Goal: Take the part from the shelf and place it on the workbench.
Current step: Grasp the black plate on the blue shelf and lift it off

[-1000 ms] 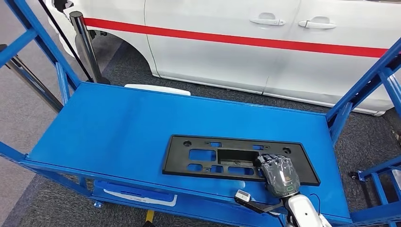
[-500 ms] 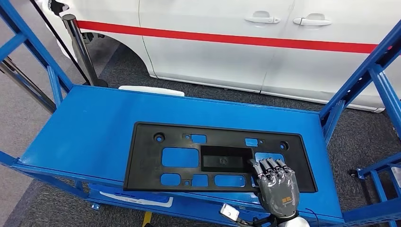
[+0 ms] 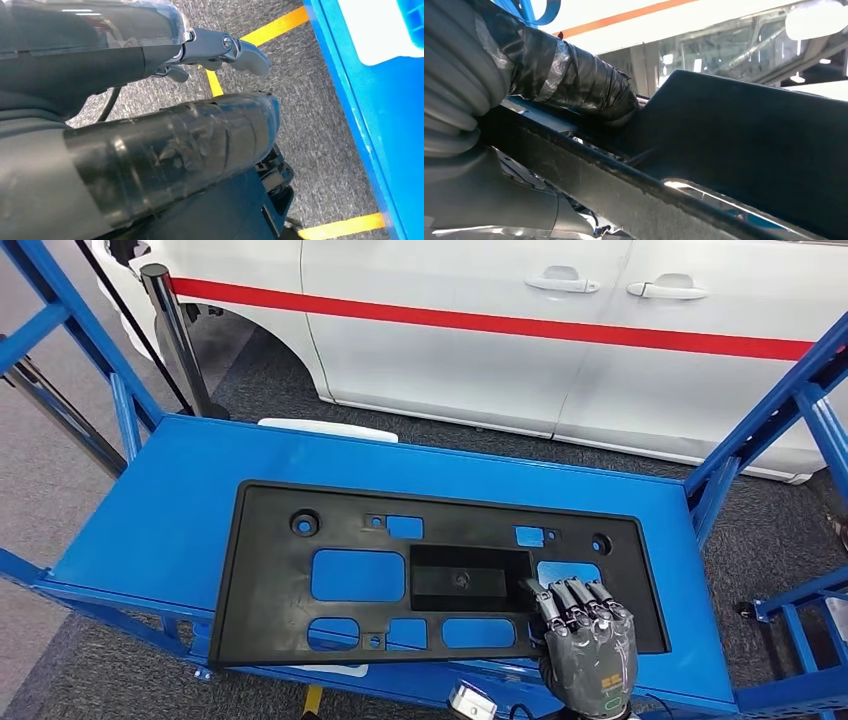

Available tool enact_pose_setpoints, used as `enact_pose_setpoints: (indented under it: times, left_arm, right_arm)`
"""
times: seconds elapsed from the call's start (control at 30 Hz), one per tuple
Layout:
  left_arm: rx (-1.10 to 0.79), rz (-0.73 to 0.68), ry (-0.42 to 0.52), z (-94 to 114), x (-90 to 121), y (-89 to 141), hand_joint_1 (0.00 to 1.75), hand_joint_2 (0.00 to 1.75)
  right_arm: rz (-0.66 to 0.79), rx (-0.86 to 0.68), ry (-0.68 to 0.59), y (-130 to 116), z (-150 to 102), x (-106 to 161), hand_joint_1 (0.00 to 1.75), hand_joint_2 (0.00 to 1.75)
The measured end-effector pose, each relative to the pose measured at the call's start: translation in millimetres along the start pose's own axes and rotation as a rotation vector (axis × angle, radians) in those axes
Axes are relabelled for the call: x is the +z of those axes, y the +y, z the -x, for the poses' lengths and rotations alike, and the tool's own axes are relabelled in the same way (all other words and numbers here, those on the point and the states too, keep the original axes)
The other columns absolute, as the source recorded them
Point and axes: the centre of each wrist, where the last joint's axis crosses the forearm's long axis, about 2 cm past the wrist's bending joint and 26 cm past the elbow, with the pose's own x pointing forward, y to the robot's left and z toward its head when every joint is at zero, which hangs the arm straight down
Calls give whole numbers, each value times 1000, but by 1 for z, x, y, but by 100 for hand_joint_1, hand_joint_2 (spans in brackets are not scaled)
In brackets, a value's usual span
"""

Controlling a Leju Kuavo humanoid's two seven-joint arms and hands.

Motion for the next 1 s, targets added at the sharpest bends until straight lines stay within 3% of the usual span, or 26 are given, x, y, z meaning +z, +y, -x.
enact_pose_setpoints:
  times: [0.4,0.53,0.73,1.0]
  left_arm:
    - [8,-13,7,3,2,0,0,0]
    - [14,-5,-7,3,1,0,0,175]
    - [40,53,-42,4,2,-1,0,175]
    - [21,-9,-7,4,2,0,0,175]
  right_arm:
    - [36,-41,37,-6,-18,-6,175,175]
    - [43,-78,52,-5,-30,-8,175,175]
    - [43,-110,34,-1,-39,-12,175,175]
    - [22,-117,25,5,-41,-10,175,175]
